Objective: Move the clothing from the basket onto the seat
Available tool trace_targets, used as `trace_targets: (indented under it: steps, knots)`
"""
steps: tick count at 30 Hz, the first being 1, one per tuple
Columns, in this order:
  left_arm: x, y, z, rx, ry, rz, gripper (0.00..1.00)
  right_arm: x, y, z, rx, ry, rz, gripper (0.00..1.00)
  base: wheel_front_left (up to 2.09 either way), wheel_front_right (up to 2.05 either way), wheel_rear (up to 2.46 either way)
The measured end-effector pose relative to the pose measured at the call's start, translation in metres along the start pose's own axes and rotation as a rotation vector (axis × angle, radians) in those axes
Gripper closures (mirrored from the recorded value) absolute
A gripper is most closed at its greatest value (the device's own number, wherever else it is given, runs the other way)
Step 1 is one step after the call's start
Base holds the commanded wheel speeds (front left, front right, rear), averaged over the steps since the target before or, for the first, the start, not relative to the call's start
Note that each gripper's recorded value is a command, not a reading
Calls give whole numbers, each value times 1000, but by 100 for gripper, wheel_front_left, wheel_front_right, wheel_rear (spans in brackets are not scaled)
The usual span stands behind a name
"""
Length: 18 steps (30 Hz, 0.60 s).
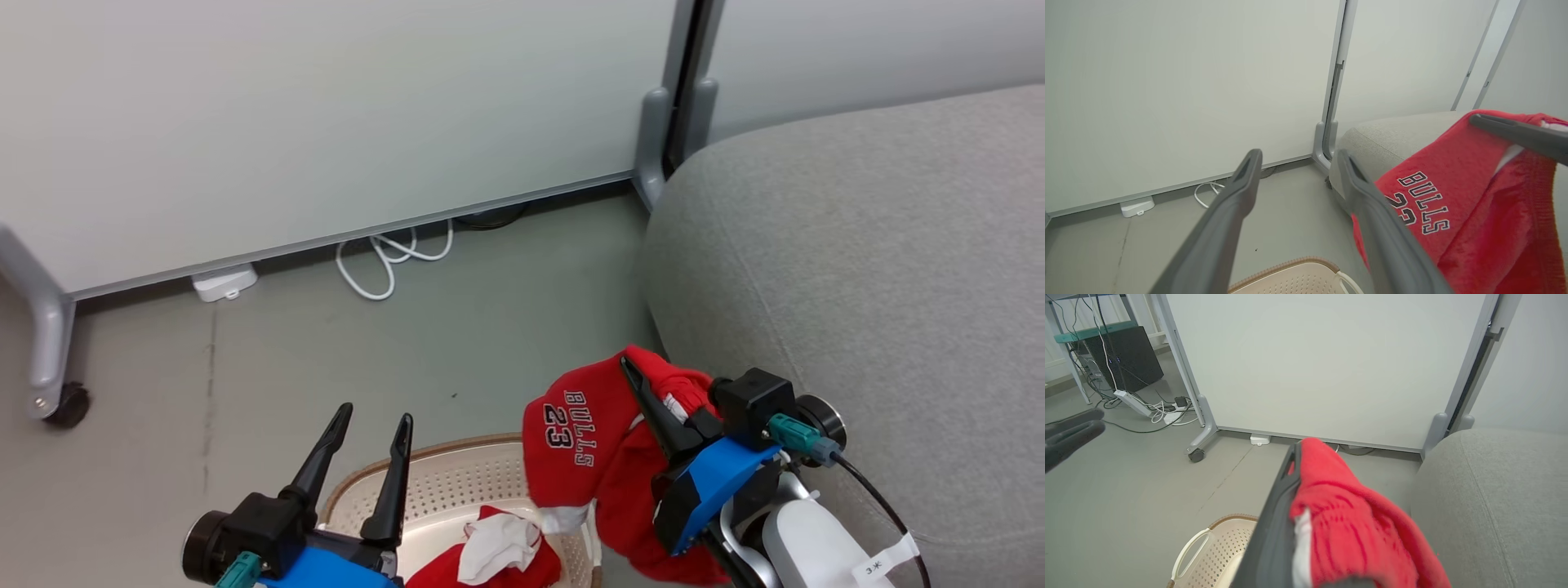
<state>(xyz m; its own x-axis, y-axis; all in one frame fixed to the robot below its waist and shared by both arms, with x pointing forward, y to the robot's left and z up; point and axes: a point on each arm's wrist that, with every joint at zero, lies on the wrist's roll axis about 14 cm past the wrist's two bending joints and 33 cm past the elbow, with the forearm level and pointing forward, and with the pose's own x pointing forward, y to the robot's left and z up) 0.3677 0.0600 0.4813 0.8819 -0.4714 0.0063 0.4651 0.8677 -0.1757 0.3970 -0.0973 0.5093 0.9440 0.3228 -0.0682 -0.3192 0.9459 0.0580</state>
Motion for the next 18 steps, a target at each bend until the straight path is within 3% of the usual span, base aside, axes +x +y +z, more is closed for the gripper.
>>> trace_targets:
  steps: [18]
  knots:
    - [51,-67,-21,14,51,-259,0,-58,-68,1,38,-20,-249,100,0,0,0]
